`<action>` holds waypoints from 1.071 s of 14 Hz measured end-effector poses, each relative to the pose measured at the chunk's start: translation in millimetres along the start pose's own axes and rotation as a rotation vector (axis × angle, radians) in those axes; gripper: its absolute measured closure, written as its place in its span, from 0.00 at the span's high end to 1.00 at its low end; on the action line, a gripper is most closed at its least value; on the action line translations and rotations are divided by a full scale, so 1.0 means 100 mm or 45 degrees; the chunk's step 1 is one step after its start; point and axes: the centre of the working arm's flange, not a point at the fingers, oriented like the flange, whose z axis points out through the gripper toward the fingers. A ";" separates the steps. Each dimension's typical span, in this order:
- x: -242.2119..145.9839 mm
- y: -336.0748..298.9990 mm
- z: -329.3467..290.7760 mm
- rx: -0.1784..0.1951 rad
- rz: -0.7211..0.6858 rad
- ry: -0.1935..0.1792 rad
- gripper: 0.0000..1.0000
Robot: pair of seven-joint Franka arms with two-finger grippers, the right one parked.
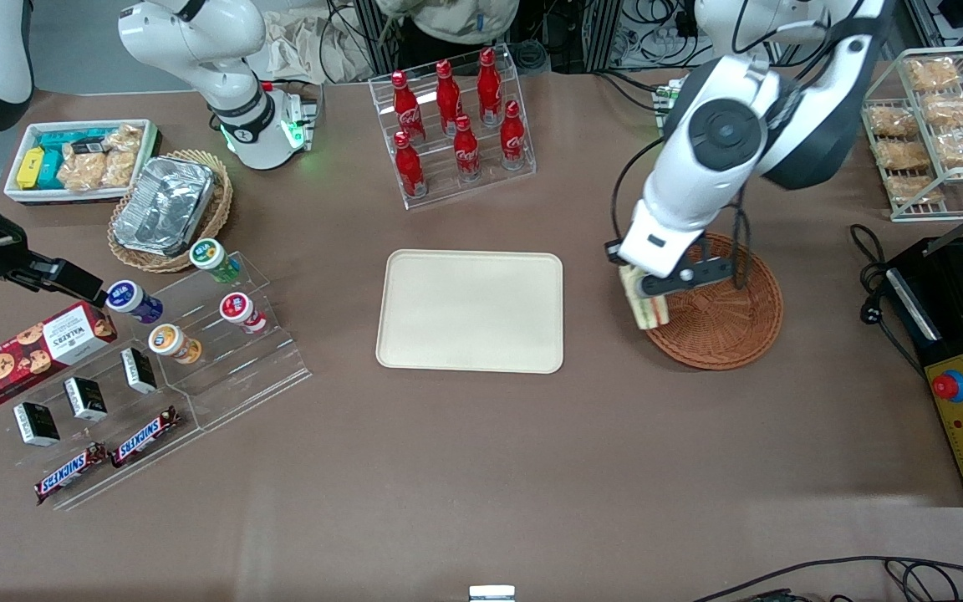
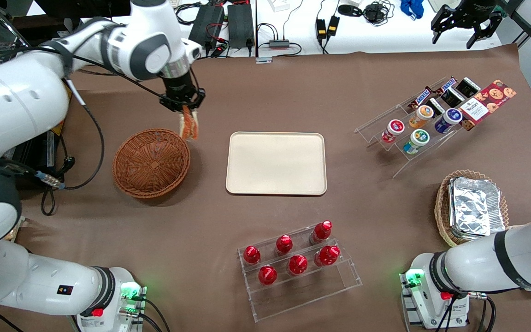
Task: Place sandwich from basket to tray
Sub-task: 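Carry the sandwich over the cream tray and lower it onto it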
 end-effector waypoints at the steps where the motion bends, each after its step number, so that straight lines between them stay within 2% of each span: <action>1: -0.01 0.11 0.14 -0.004 0.037 -0.012 0.16; 6: -0.09 0.54 0.62 -0.057 0.275 -0.008 0.16; 11: -0.23 0.88 1.09 -0.145 0.354 0.046 0.16; 15: -0.27 1.05 1.45 -0.201 0.373 0.067 0.16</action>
